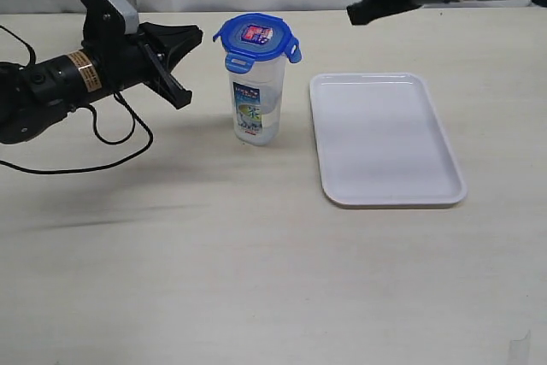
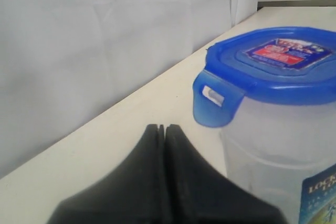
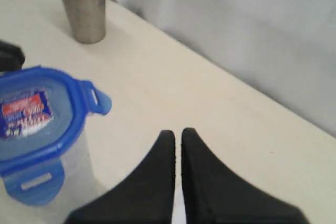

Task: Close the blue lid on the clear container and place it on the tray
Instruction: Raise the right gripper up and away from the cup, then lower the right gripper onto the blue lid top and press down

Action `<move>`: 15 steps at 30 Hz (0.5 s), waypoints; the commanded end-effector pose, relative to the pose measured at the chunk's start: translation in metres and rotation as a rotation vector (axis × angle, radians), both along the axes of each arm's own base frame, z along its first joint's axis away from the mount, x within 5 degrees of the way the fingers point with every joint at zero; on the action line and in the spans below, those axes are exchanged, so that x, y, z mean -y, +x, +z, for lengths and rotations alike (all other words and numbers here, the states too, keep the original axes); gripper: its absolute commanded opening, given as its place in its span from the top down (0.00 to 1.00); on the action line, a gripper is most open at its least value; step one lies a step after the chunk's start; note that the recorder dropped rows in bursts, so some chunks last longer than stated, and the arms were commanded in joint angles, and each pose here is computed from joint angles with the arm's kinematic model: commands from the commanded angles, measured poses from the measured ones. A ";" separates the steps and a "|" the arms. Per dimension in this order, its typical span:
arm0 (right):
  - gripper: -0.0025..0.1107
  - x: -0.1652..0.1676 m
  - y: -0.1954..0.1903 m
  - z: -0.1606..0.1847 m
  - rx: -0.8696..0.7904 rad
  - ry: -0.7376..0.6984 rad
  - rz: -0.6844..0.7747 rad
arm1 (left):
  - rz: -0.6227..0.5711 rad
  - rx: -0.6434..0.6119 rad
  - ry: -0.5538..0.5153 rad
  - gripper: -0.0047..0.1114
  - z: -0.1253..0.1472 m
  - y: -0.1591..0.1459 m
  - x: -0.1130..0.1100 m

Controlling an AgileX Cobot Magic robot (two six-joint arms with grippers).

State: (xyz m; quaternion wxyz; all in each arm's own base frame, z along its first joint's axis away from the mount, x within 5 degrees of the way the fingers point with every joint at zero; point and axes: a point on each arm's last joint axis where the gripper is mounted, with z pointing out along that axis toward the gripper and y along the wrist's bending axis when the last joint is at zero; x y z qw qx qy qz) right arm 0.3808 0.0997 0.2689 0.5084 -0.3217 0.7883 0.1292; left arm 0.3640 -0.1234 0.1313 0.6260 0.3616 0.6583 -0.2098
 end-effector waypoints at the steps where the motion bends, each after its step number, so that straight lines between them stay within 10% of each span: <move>1: 0.94 -0.020 -0.018 0.035 0.063 0.062 -0.120 | 0.038 -0.046 0.048 0.96 -0.004 0.002 -0.004; 10: 0.94 -0.061 -0.046 0.064 0.338 -0.162 -0.395 | 0.063 -0.128 0.089 0.96 -0.012 -0.001 -0.007; 15: 0.94 -0.078 -0.050 0.077 0.152 -0.275 -0.447 | 0.072 -0.139 0.099 0.96 -0.011 -0.001 -0.008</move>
